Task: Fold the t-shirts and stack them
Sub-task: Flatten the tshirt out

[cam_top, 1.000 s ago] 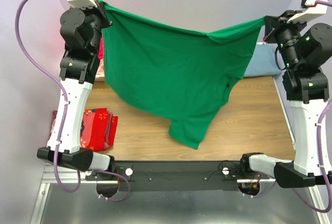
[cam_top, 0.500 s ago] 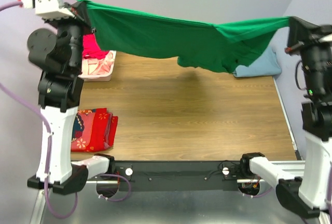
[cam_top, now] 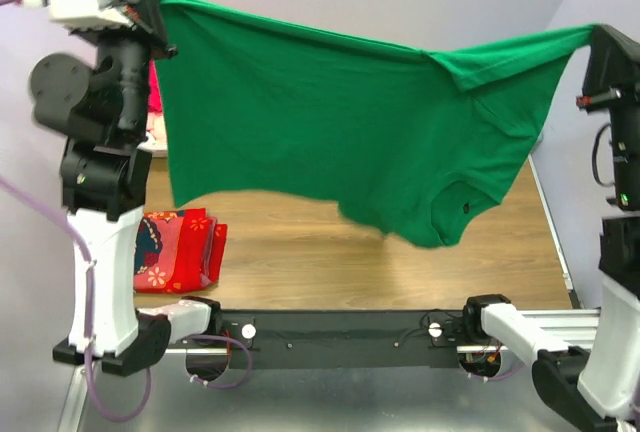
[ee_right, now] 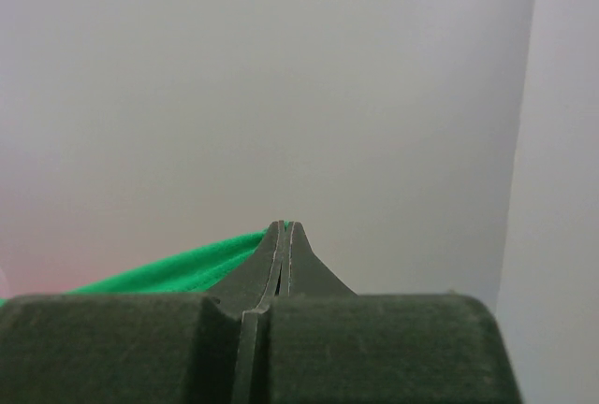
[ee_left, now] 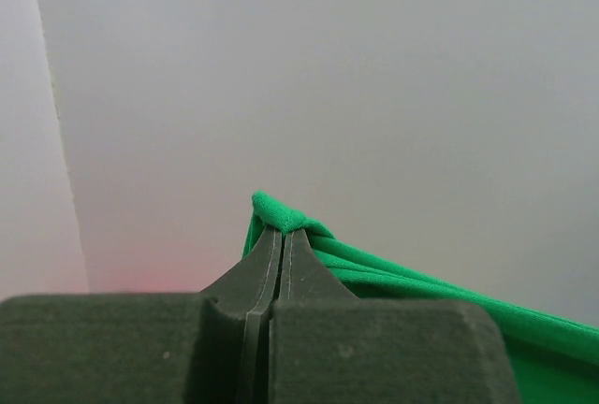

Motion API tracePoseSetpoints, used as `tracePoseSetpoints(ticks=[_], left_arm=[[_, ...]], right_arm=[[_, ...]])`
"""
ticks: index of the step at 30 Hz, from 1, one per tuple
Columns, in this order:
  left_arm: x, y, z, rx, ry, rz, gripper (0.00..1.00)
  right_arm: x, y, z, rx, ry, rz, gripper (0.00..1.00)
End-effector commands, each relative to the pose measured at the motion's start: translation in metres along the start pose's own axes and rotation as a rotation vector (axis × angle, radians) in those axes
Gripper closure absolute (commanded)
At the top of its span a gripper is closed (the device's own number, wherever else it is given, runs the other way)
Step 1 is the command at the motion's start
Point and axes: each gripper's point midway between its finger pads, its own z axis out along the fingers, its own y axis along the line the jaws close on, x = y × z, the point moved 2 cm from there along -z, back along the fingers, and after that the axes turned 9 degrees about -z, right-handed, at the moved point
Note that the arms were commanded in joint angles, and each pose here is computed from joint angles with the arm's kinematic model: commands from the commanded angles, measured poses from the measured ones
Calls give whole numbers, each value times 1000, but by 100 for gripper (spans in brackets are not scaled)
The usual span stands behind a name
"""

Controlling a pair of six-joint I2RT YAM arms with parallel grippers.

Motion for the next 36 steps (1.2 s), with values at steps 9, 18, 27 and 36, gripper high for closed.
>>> tracePoseSetpoints(ticks=[9, 18, 27, 36], left_arm=[[371, 62, 42, -185, 709, -36, 100], [533, 118, 21, -420, 964, 22, 100], [580, 144, 64, -526, 945, 71, 100], [566, 184, 77, -694, 811, 12, 63]], right_arm=[[292, 15, 122, 92, 475, 34, 99], [544, 66, 142, -24, 814, 134, 99], [639, 85, 173, -62, 867, 201, 99], [654, 69, 166, 43, 895, 181, 16]])
